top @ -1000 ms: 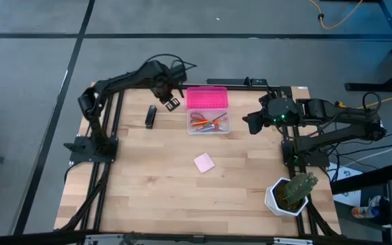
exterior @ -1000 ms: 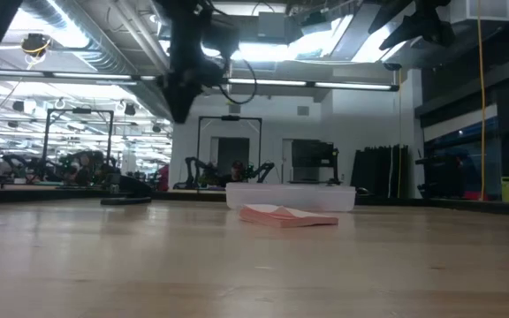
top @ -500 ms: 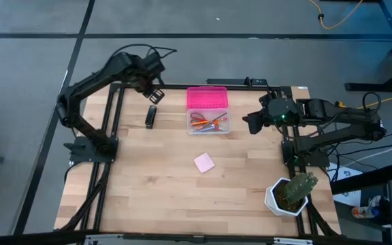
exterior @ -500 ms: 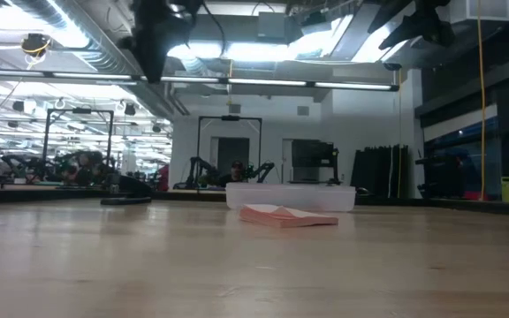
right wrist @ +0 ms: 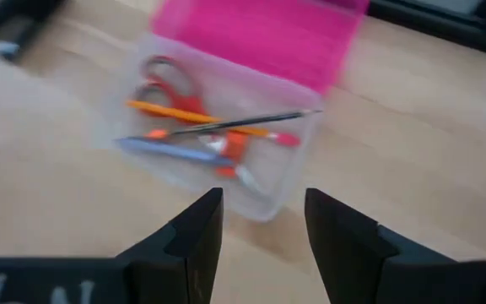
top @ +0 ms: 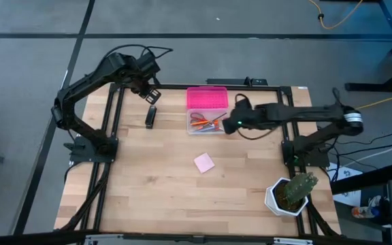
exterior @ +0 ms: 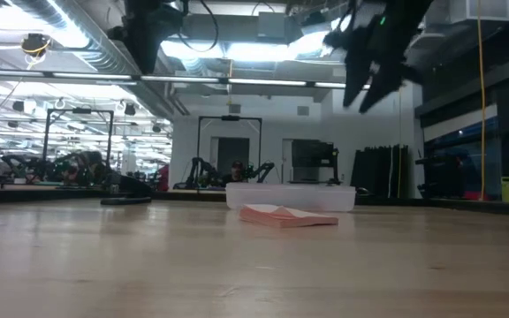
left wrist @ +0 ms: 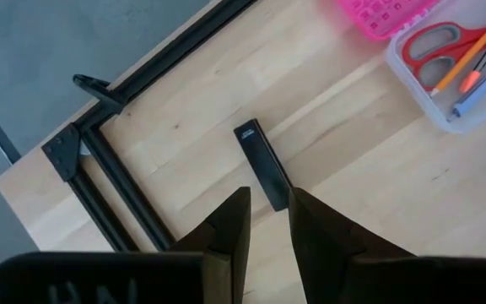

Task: Pack school essentials
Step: Adjust the supply box

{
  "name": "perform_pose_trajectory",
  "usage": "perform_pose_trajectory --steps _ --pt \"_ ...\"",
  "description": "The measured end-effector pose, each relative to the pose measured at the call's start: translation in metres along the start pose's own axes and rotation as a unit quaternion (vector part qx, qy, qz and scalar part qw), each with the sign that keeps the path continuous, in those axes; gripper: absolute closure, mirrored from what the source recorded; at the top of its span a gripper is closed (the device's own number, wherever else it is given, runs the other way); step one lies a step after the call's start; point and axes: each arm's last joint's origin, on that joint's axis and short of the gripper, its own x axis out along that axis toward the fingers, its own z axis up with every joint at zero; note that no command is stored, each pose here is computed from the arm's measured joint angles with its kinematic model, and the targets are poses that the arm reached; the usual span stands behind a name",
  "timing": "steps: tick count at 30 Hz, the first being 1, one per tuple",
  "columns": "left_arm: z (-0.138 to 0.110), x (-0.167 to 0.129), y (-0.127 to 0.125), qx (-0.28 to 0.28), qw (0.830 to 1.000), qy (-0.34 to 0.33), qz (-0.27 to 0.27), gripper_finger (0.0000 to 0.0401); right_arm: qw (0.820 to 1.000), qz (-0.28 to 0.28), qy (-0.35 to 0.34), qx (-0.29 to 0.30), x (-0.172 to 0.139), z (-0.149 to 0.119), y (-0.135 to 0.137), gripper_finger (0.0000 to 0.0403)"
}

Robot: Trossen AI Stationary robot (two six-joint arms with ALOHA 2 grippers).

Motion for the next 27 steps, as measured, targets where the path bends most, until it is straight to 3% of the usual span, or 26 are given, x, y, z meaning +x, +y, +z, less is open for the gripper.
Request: perform_pose_trajectory --steps 5,10,18,27 --pt "-0.002 -0.001 -0.004 0.009 1.0 0.002 -0.002 0.0325 0.995 -0.09 0.042 0.014 0.044 0.011 -0.012 0.0234" --pt "-0.004 -0.002 -0.01 0.021 1.0 0.001 -0.005 0.0325 0.986 -0.131 0.101 0.006 0.086 0.022 -0.027 0.0234" --pt "-0.005 -0.003 -0.013 0.028 1.0 0.0 -0.008 0.0325 0.99 -0.108 0.087 0.01 0.116 0.033 -0.027 0.0234" --pt "-0.005 -0.003 -0.013 0.028 1.0 0.0 -0.007 0.0325 0.984 -0.145 0.105 -0.004 0.141 0.03 -0.034 0.0234"
